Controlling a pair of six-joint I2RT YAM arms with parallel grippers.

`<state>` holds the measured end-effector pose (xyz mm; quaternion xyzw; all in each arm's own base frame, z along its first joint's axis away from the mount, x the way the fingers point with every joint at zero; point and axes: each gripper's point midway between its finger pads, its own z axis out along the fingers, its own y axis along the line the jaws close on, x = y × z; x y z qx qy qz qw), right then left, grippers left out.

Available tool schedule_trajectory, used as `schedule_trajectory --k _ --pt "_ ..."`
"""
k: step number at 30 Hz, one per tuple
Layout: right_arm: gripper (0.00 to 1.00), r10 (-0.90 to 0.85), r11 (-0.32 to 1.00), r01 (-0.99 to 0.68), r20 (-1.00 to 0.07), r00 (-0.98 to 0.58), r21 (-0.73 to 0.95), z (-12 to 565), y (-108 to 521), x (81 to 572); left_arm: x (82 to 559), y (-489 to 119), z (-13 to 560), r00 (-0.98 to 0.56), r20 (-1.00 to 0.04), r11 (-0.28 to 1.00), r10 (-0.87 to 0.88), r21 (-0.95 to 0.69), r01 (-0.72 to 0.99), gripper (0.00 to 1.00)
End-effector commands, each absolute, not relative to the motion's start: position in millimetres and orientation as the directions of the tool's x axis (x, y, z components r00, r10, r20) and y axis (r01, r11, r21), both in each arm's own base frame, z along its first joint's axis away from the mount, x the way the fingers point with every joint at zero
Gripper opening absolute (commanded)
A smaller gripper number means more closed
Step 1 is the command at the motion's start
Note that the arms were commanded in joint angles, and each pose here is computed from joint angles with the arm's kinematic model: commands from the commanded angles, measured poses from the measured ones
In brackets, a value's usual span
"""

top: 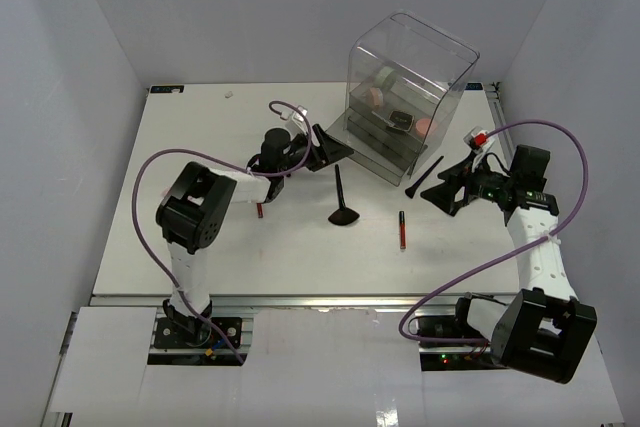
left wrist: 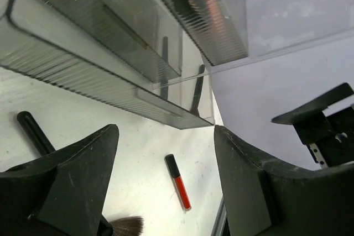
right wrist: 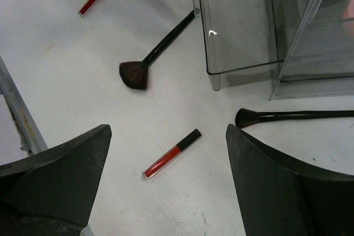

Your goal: Organize the makeup

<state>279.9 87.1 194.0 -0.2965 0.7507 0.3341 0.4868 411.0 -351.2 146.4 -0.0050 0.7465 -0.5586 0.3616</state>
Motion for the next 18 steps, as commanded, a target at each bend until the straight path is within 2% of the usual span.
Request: schedule_trajectory --k 1,3,7,12,15,18 --pt "0.91 -0.234 0.629 -0.767 -0.91 -0.343 0.128 185 86 279 397 -331 195 -0.626 -0.699 0.458 -0.345 -0.708 0.538 0.82" --pt "0.91 -0.296 0.657 -0.748 -0.881 -0.369 0.093 174 83 280 390 -318 202 -0.587 -0.746 0.515 -0.315 -0.654 0.555 0.85" --pt "0.91 -0.481 0.657 -0.754 -0.757 -0.443 0.024 138 91 271 372 -290 218 -0.51 -0.819 0.611 -0.264 -0.551 0.569 0.98" --pt "0.92 -0.636 0.64 -0.769 -0.571 -0.519 -0.015 98 101 253 347 -253 245 -0.415 -0.894 0.71 -0.166 -0.401 0.579 0.98" --pt "0.93 -0.66 0.643 -0.766 -0.499 -0.562 0.013 81 106 248 340 -219 241 -0.376 -0.914 0.809 -0.152 -0.334 0.484 0.98" --pt "0.92 -0.693 0.644 -0.764 -0.403 -0.598 0.026 57 107 245 320 -203 250 -0.303 -0.941 0.817 -0.151 -0.291 0.497 0.98"
